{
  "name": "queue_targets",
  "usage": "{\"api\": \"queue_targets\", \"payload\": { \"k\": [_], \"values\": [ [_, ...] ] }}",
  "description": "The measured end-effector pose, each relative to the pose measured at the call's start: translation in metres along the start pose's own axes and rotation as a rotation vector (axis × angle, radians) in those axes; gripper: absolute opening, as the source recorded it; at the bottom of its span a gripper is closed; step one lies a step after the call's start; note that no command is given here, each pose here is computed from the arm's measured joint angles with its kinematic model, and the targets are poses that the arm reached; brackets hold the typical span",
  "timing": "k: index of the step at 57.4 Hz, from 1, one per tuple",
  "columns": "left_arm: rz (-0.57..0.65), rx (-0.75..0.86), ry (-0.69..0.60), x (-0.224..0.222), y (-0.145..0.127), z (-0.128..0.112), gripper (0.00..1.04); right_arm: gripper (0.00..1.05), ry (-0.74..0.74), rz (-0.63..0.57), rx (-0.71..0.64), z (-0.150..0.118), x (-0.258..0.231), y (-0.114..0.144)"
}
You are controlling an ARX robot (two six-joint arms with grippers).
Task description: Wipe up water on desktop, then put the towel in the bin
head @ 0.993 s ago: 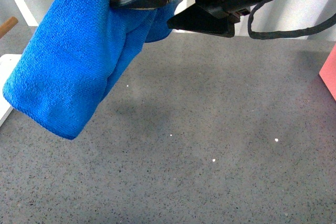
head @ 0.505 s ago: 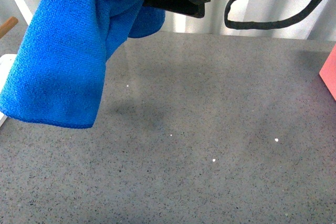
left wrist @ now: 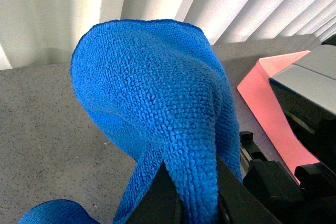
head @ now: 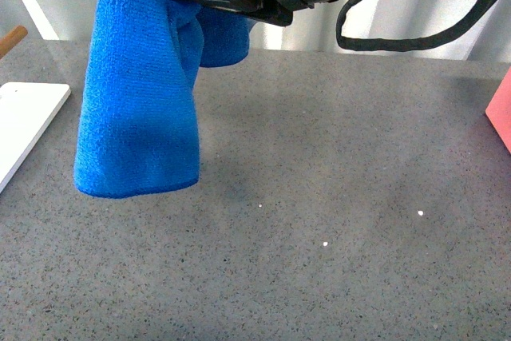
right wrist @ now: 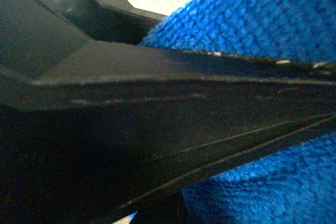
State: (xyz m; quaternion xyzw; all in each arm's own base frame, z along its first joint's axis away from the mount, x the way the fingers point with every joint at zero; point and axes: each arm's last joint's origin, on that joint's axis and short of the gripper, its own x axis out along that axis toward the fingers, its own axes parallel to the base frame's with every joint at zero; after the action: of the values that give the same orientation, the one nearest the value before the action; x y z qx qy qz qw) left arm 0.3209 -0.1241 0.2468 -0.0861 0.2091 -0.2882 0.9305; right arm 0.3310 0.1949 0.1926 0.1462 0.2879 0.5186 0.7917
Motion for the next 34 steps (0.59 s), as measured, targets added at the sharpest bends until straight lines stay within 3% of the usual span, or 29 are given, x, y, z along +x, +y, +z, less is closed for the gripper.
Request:
{"api": "queue_targets", "payload": {
  "k": [7, 25, 29, 30, 34],
  "values": [
    [-0.002, 0.002, 0.001, 0.000, -0.001, 0.000, 0.29, 0.04, 0.007, -0.026, 0.017, -0.001, -0.003, 0.000],
    [0.000, 0.002, 0.000, 0.000, -0.001, 0.000, 0.70, 0.04, 0.009, -0.074, 0.057, -0.003, -0.011, -0.006],
    [0.118, 0.066, -0.110, 0.001, -0.002, -0.003, 0.66, 0.04, 0.007, -0.088, 0.064, -0.003, -0.013, -0.008],
    [0.216, 0.093, -0.178, 0.000, 0.000, -0.005, 0.62, 0.04, 0.008, -0.093, 0.068, -0.004, -0.014, -0.008],
    [0.369, 0.133, -0.299, -0.010, 0.004, -0.014, 0.53, 0.04, 0.008, -0.100, 0.071, -0.004, -0.015, -0.008]
  ]
}}
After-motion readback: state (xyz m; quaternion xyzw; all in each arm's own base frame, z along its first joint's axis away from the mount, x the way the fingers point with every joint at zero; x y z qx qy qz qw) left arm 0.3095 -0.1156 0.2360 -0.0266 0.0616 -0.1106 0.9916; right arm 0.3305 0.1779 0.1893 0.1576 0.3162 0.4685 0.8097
